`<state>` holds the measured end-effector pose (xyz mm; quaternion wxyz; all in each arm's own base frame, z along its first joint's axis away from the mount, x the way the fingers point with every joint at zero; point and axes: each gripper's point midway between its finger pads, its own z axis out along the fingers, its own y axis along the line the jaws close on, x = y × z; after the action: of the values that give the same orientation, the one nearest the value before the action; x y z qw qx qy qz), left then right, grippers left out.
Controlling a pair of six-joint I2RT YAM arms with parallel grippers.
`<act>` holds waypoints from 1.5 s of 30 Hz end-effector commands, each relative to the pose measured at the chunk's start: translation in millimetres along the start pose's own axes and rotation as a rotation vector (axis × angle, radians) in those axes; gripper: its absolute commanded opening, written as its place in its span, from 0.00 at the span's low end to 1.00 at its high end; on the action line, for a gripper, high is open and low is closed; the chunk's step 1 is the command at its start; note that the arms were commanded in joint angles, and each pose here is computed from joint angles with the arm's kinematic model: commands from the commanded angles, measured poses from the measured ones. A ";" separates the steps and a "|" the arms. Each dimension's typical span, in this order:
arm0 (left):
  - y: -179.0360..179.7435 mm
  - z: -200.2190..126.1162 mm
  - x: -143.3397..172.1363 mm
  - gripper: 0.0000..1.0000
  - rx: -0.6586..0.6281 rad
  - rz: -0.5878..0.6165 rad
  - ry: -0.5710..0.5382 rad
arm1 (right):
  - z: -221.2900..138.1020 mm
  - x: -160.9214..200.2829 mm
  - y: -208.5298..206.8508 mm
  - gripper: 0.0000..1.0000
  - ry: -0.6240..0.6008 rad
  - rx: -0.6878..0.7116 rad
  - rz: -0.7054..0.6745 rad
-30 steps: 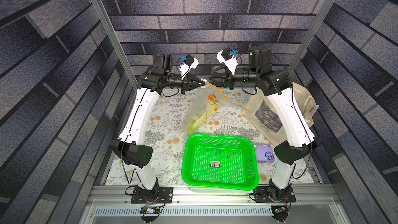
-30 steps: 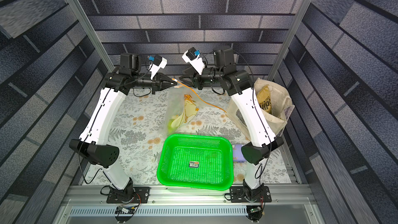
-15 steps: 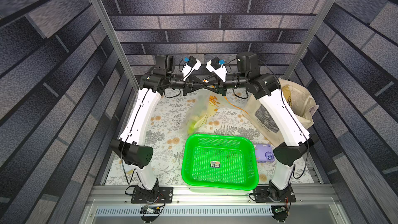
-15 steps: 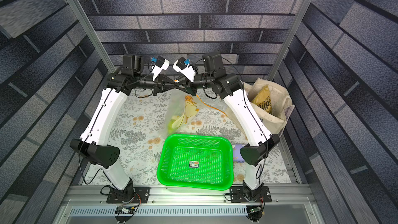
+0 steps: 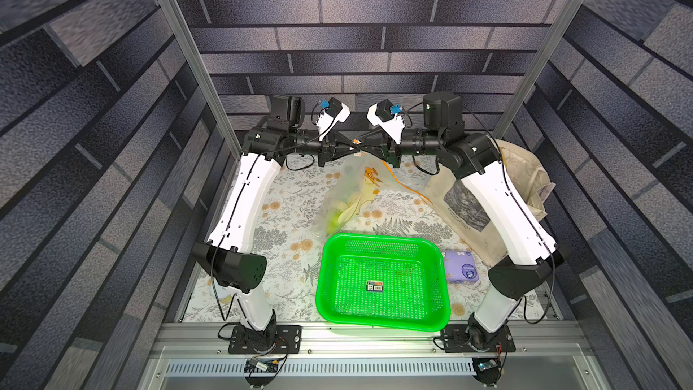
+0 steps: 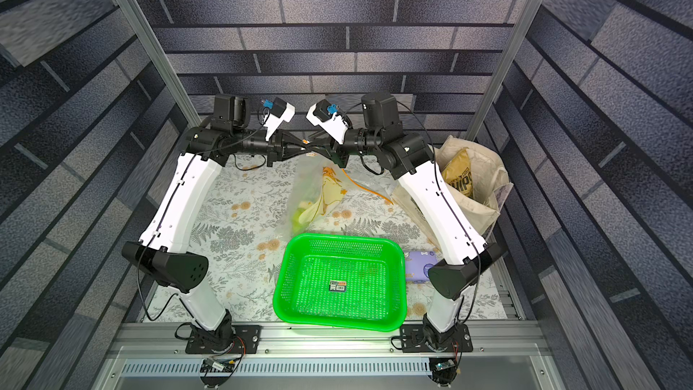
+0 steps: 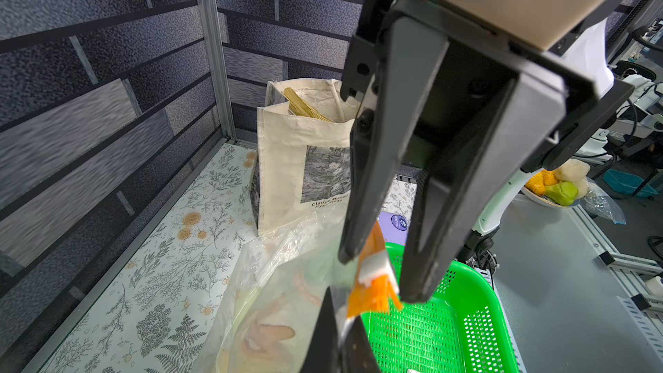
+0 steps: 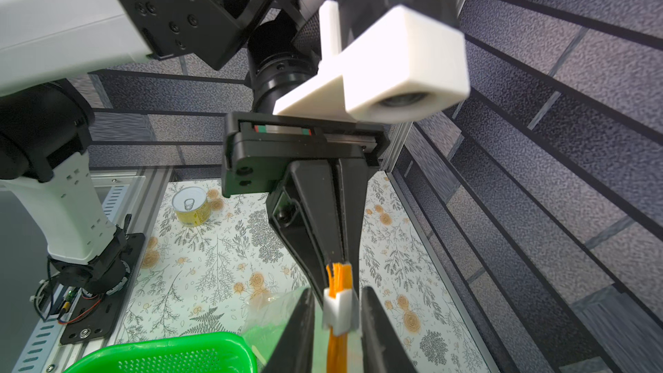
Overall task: Open the zip-top bag and take out the pear
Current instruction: Unzip the zipper on the zipper food storage bag.
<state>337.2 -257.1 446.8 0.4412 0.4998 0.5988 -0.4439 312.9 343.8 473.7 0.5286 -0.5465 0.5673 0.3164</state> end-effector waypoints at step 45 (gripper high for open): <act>-15.1 -2.6 -7.2 0.00 0.037 0.016 -0.005 | 11.8 7.4 -2.4 0.13 -0.004 -0.004 0.018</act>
<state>333.7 -259.8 445.8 0.4329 0.5014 0.6007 -0.4476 320.0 350.2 469.1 0.5301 -0.5401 0.5679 0.3237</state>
